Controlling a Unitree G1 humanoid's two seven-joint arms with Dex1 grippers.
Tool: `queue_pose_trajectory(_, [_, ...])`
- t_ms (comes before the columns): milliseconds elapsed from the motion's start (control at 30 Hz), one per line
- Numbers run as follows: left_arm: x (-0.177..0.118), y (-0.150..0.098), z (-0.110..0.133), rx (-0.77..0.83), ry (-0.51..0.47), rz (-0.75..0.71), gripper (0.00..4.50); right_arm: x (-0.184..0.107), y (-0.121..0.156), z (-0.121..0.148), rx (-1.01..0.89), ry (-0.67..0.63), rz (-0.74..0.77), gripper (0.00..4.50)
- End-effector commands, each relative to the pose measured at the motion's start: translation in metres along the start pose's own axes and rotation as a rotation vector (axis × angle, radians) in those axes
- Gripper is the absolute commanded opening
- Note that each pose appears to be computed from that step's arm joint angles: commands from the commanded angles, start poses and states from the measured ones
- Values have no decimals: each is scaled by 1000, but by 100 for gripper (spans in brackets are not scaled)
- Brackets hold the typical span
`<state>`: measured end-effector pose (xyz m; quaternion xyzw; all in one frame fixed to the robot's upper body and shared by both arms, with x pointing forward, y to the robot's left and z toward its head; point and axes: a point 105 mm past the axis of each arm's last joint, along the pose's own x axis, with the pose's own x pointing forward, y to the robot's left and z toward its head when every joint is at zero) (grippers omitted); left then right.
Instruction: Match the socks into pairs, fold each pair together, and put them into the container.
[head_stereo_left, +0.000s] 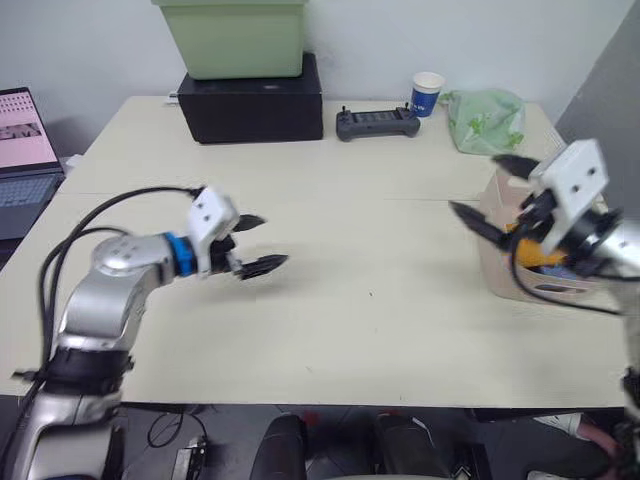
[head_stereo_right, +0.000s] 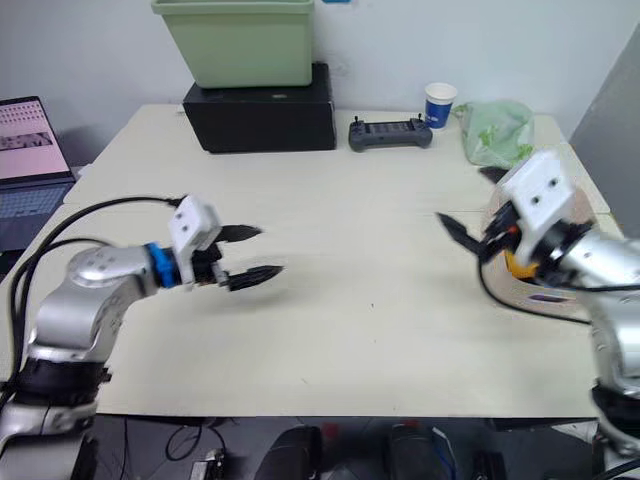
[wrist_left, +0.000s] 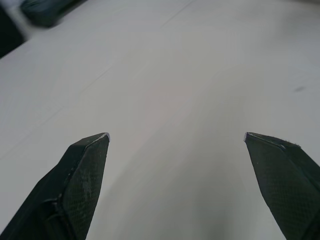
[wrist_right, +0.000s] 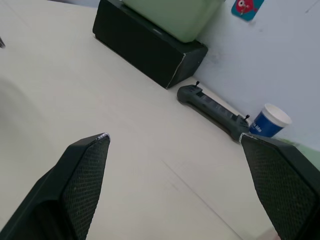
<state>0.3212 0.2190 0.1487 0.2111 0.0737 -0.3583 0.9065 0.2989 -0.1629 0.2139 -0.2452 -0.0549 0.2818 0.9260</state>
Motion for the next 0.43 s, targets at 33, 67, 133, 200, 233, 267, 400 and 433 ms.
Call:
queue_pose_trajectory(33, [-34,23,-19,67,-11,250,450,-8,28,-19,-16,-29,-2,447])
queue_pose_trajectory(67, [-41,26,-26,60,-22,316,450,-11,36,-30,8,-9,5,447])
queue_pose_trajectory(133, [-54,19,-43,-9,6,371,450,-16,45,-43,62,5,11,447])
queue_pose_trajectory(200, [-61,9,-55,-50,31,376,450,-18,47,-51,110,4,-22,447])
queue_pose_trajectory(233, [-65,5,-59,-62,36,379,450,-19,47,-56,135,7,-46,447])
queue_pose_trajectory(267, [-69,2,-66,-89,47,389,450,-20,49,-63,140,18,-56,447])
queue_pose_trajectory(400, [-71,-2,-77,-134,73,395,450,-19,63,-76,101,38,-4,447])
queue_pose_trajectory(433, [-70,-1,-76,-145,62,391,450,-16,64,-75,98,30,7,447])
